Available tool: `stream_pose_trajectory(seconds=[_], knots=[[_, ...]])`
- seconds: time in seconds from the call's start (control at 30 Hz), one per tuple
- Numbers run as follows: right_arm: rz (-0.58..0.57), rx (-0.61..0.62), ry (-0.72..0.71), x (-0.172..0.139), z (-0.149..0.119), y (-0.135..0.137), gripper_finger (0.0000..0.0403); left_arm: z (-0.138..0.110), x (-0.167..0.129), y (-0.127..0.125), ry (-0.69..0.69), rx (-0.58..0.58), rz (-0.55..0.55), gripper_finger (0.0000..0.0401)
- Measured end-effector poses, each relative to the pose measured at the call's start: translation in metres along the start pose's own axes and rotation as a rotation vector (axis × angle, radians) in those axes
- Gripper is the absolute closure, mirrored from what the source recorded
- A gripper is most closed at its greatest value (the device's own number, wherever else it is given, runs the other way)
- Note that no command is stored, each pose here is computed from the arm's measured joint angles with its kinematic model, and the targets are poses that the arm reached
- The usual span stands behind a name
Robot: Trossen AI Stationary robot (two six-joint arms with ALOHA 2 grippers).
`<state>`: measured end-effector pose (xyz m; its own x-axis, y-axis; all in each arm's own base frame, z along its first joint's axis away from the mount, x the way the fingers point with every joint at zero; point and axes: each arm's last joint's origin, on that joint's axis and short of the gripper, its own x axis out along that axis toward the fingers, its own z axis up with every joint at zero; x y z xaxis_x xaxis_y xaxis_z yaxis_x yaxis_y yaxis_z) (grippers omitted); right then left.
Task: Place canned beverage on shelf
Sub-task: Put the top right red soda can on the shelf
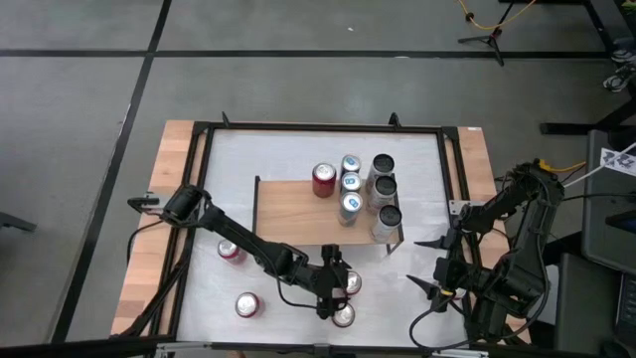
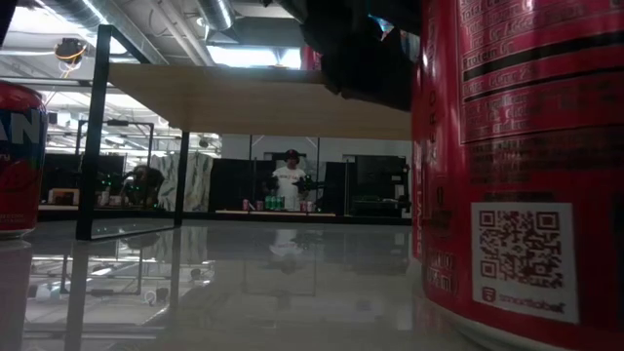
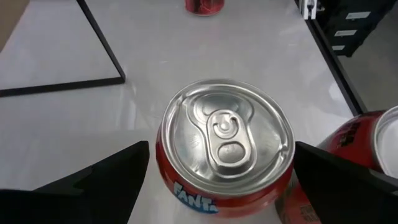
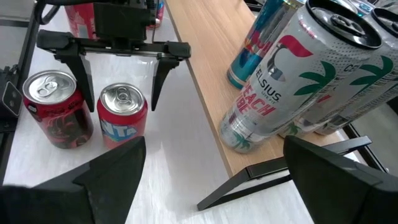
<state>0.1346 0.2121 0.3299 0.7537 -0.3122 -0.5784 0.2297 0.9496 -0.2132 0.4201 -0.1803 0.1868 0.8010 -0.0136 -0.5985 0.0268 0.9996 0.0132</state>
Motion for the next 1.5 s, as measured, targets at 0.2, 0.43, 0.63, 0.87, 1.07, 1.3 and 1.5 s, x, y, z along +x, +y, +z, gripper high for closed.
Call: stream_pose_trajectory(seconds=[0.2,0.43,0.63,0.87,1.07,1.3,1.5], knots=[[0.000,0.000,0.000,0.000,0.000,0.000,0.0033,0.001,0.001,0.000,-0.011,-0.004,0.001,0.0012],[0.000,-0.001,0.000,0.000,0.000,0.000,0.0033,0.002,0.001,0.000,-0.026,-0.009,0.002,0.0040],[0.000,-0.001,0.000,0.000,0.000,0.000,0.0033,0.002,0.001,0.000,-0.026,-0.009,0.002,0.0090],[0.000,-0.001,0.001,0.000,0.000,0.000,0.0033,0.002,0.001,0.000,-0.022,-0.007,-0.023,0.0117],[0.000,-0.001,0.000,0.000,0.000,0.000,0.0033,0.006,-0.004,0.002,-0.020,-0.010,-0.038,0.0119],[0.001,0.001,0.000,0.000,0.000,0.000,0.0033,0.027,-0.012,0.004,-0.059,-0.028,-0.059,0.0120],[0.002,0.002,0.000,0.000,0.000,0.001,0.0033,0.050,-0.022,0.009,-0.029,-0.022,-0.041,0.0121]])
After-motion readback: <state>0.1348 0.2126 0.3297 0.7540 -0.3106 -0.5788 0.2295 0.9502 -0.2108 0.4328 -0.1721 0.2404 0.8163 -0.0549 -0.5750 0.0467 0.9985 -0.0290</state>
